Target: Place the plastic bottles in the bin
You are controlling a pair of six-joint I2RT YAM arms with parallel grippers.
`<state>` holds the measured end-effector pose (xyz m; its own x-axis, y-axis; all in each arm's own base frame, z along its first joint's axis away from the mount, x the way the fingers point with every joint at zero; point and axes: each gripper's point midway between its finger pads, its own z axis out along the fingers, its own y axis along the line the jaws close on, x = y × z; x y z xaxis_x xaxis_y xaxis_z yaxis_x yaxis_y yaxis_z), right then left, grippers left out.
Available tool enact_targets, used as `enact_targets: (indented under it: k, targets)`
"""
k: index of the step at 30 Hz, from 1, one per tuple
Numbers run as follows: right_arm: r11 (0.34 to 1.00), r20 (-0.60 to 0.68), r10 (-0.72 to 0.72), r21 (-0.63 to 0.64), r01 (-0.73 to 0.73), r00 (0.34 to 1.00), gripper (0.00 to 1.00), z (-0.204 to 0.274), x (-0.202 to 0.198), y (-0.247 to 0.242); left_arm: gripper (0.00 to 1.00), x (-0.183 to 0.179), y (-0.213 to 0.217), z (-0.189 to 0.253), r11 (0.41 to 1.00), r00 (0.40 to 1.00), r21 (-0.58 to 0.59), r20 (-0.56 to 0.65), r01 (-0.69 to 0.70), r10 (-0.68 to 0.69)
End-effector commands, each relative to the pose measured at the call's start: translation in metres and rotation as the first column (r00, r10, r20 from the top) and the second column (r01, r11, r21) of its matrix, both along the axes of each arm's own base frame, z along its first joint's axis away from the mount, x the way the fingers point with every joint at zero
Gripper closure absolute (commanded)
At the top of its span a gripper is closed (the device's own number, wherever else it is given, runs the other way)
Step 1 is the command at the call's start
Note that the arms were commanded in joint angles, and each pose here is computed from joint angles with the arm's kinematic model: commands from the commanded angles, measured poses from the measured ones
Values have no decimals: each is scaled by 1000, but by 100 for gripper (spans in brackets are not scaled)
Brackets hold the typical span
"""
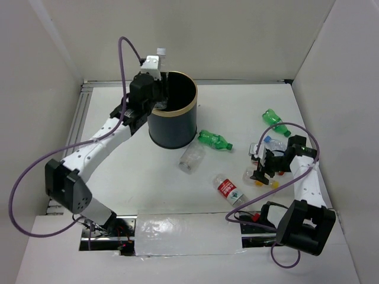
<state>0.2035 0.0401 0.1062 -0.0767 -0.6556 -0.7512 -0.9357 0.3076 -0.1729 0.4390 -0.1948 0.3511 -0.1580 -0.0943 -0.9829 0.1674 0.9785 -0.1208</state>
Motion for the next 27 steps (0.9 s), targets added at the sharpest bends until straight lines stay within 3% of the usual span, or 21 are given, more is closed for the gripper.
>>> enact_targets:
  k: [1,2,5,6,7,10,16,19,23,26,27]
  targets:
    - [996,-6,71,-60,-71,997,16,-7,-17,-2,79,33,17,6,990,993,-95,45,-107,112]
    - [993,-8,96,-74,-97,995,16,-11,-22,-2,66,38,19,6,988,992,-103,42,-117,122]
    - [984,-31,130,-116,-133,991,15,-22,-31,-6,56,50,26,0,984,991,-121,26,-128,132]
    - [983,-45,130,-122,-135,990,15,-27,-32,-8,34,51,24,-12,987,992,-103,-5,-123,123]
    - [982,-28,130,-132,-132,991,15,-28,-26,-10,23,52,28,-10,986,991,-103,-6,-132,132]
    - [984,-43,112,-136,-117,993,14,-41,-24,-12,4,49,28,-19,992,992,-51,-56,-115,112]
    - [988,-78,57,-139,-68,995,11,-65,-8,-22,2,-33,-11,11,989,992,95,44,114,-118]
    - [988,-66,27,-153,-37,997,10,-73,2,-28,1,-80,-45,-25,942,952,139,-28,305,-304]
    - [984,-98,24,-175,-41,995,10,-92,-1,-31,1,-121,-71,-85,899,909,158,-156,409,-386]
    - [984,-122,23,-175,-45,992,24,-95,-5,-31,1,-131,-88,-129,894,896,159,-227,420,-381]
    - [986,-126,26,-159,-46,992,43,-88,-4,-29,1,-132,-95,-148,894,892,164,-262,416,-367]
